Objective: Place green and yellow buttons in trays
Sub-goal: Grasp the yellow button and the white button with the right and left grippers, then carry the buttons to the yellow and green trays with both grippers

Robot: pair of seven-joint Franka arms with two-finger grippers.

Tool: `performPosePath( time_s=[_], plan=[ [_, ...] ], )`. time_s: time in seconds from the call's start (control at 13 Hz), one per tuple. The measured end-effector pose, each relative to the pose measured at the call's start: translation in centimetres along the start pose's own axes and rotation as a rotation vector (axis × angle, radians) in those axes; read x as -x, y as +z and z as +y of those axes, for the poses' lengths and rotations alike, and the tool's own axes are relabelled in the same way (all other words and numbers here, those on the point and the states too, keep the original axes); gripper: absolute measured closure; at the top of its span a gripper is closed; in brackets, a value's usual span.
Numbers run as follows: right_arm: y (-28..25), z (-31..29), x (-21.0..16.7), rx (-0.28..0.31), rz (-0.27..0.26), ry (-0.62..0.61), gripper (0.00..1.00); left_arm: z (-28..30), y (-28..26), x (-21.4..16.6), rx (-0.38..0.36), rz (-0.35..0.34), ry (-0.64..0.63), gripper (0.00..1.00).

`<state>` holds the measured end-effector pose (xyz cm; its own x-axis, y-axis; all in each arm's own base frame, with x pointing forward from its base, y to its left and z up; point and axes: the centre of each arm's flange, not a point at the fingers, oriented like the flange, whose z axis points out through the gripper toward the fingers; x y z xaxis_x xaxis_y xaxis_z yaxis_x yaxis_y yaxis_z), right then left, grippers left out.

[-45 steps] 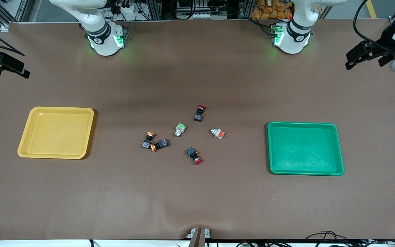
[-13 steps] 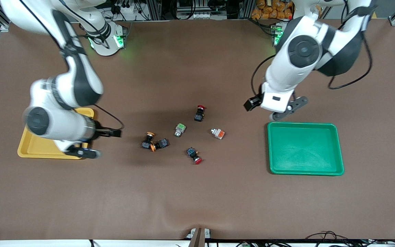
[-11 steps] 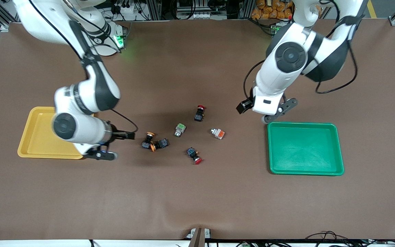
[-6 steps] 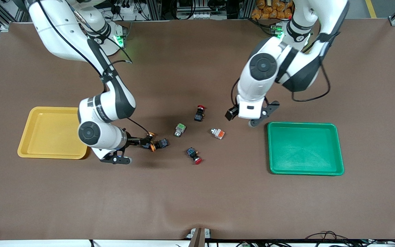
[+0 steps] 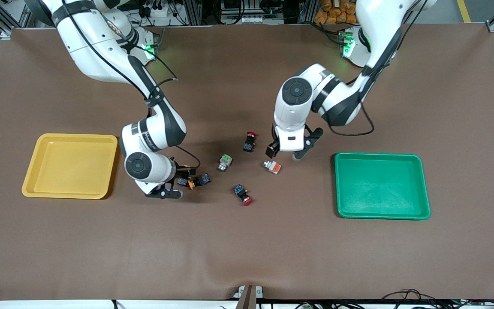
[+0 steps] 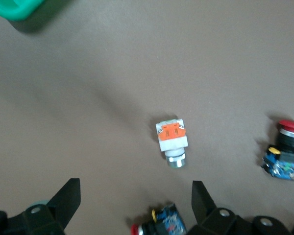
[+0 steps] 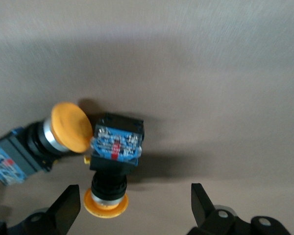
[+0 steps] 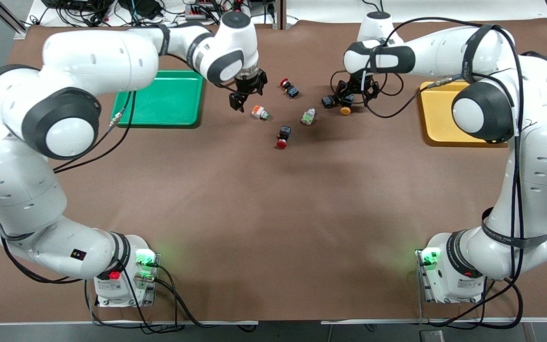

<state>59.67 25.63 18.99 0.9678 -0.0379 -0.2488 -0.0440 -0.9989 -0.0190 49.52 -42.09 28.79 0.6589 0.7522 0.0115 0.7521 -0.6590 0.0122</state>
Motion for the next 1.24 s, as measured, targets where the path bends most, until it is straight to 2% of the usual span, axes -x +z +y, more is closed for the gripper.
performPosePath(
  time_s=[0.23, 0.54, 0.85, 0.93, 1.16, 1.24],
  plan=[
    [0.5, -0.1, 0.3, 0.0, -0.003, 0.0, 0.0, 0.2, 4.1, 1.4, -0.01, 0.051, -0.064, 0.0],
    [0.2, -1.1, 0.3, -0.039, 0.024, 0.022, 0.0, 1.9, 6.8, 2.4, -0.012, 0.027, -0.155, 0.0],
    [0.7, -1.3, 0.5, -0.038, 0.024, 0.02, 0.0, 2.9, 9.3, 2.3, 0.009, 0.006, -0.227, 0.0],
    [0.7, -1.3, 0.6, -0.038, 0.024, 0.019, 0.05, 3.0, 9.7, 2.0, 0.012, 0.004, -0.238, 0.0],
    [1.0, -1.6, 0.7, -0.035, 0.021, 0.016, 0.43, 3.0, 10.4, 1.6, 0.013, 0.003, -0.249, 0.0],
    [1.0, -1.6, 0.8, -0.035, 0.02, 0.015, 0.43, 3.0, 10.6, 1.4, 0.018, 0.002, -0.253, 0.0]
  ],
)
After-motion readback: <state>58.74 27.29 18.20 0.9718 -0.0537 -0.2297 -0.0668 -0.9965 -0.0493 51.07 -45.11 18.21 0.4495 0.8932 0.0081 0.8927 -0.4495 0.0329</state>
